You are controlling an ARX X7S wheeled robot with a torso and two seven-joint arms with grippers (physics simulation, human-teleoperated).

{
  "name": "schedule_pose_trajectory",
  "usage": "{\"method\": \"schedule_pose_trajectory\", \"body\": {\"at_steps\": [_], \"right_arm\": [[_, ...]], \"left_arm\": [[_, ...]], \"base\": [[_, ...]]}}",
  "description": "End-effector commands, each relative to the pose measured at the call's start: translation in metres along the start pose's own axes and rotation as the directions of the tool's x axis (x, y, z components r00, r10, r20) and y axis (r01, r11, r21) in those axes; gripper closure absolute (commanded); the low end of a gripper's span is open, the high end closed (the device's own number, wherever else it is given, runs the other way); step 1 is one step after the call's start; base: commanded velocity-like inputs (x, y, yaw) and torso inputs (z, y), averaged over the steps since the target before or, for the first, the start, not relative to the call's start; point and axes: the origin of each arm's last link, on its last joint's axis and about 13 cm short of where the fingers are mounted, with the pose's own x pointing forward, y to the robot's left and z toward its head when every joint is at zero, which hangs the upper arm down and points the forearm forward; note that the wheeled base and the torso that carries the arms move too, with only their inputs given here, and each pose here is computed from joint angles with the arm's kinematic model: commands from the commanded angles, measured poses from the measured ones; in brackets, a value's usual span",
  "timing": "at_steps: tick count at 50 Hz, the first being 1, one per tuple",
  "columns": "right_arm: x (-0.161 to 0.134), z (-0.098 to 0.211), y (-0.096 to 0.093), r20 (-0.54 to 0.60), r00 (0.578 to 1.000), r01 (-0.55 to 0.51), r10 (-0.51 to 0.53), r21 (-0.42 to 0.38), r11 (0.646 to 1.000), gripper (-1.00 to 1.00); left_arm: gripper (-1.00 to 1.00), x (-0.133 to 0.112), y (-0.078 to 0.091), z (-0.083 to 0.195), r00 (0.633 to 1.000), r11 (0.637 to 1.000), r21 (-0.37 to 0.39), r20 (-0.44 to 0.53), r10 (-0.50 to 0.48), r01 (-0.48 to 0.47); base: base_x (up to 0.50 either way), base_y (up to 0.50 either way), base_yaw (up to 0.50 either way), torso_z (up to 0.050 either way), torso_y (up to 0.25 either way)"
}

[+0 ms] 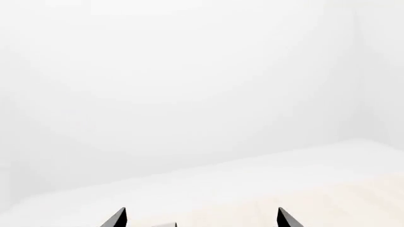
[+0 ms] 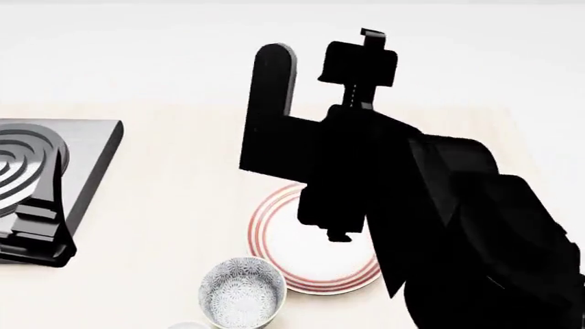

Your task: Pick the akita bowl between the plate and the ramekin and place it on the plate.

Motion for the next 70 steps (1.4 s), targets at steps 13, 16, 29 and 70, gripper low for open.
{"method": "schedule_pose_trajectory", "body": {"at_steps": [13,16,29,70], "right_arm": [[0.051,0.005,0.004,-0.042,0.997,-0.073,0.062,-0.419,0.905,-1.0],[0.057,0.005,0.009,-0.045,0.996,-0.094,0.082,-0.434,0.896,-1.0],[0.067,0.019,0.027,0.058,0.988,-0.11,0.143,-0.382,0.918,-1.0],[0.054,0.039,0.066,0.166,0.888,-0.401,0.43,-0.182,0.898,-1.0]], "left_arm": [[-1.0,-0.007,0.002,-0.013,0.999,1.0,0.002,-0.026,-0.026,0.026],[-1.0,-0.008,0.002,-0.014,0.999,0.999,0.008,-0.03,-0.032,0.033],[-1.0,-0.009,-0.003,-0.018,0.997,0.998,0.015,-0.051,-0.059,0.06],[-1.0,-0.008,-0.003,-0.015,0.996,0.998,0.021,-0.052,-0.066,0.067]], "base": [[0.0,0.0,0.0,0.0,0.0],[0.0,0.0,0.0,0.0,0.0],[0.0,0.0,0.0,0.0,0.0],[0.0,0.0,0.0,0.0,0.0]]}}
